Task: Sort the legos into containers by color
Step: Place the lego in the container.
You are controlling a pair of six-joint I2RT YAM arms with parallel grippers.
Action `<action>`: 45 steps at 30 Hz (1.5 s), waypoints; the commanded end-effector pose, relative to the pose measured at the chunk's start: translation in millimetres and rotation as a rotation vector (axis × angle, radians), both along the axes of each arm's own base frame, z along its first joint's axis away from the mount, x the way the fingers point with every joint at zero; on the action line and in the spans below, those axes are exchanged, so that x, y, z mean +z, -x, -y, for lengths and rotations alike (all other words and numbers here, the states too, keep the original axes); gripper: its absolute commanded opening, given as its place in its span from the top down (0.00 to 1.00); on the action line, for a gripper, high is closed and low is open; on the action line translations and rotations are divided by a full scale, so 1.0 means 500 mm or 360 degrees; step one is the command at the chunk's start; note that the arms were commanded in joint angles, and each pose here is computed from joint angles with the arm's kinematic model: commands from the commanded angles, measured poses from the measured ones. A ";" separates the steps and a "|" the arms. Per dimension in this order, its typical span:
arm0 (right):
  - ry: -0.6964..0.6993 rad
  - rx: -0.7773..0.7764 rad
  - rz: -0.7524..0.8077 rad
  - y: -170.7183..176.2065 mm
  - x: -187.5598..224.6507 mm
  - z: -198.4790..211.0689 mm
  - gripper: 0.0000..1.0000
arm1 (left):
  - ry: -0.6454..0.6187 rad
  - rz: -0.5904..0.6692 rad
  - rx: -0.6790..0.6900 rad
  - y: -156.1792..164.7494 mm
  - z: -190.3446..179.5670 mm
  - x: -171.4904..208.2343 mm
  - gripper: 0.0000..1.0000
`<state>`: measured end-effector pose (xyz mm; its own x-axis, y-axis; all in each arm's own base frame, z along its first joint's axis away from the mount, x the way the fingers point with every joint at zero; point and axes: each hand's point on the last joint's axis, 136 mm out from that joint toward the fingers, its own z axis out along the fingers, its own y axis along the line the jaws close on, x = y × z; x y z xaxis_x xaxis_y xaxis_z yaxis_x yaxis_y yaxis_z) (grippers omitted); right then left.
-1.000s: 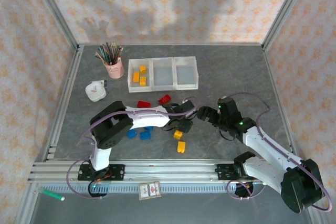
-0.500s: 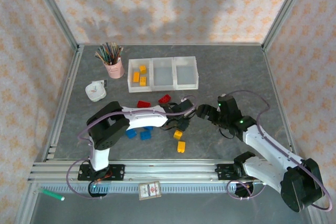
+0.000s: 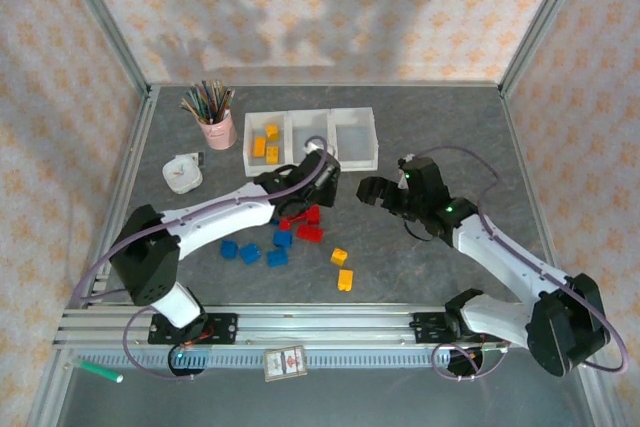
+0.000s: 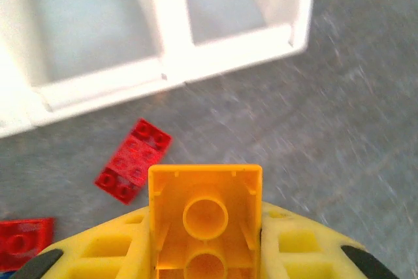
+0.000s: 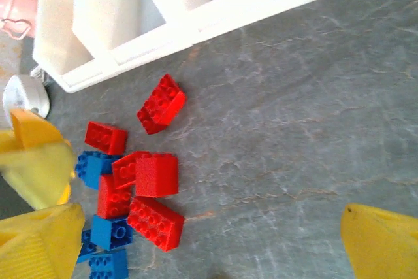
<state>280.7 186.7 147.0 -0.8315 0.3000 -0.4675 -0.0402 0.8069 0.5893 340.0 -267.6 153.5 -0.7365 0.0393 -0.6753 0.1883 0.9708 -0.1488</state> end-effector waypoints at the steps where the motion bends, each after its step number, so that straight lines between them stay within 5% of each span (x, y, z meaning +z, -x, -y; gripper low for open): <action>1: -0.0073 0.0081 0.0119 -0.036 0.044 -0.063 0.00 | -0.0048 0.0092 0.0297 -0.050 -0.106 0.033 0.70; 10: -0.0124 0.0155 0.0118 -0.069 0.034 -0.144 0.00 | -0.0175 0.0092 0.0695 -0.184 -0.285 0.015 0.70; 23: -0.0052 0.0142 0.0096 -0.083 0.003 -0.142 0.00 | -0.0403 0.0021 0.0883 -0.336 -0.381 -0.077 0.69; 39: -0.0034 0.0137 0.0134 -0.089 0.020 -0.139 0.00 | -0.0524 0.0033 0.0937 -0.351 -0.405 -0.057 0.52; 45: -0.0021 0.0109 0.0144 -0.085 0.030 -0.117 0.00 | -0.0348 0.0002 0.0840 -0.317 -0.367 -0.021 0.52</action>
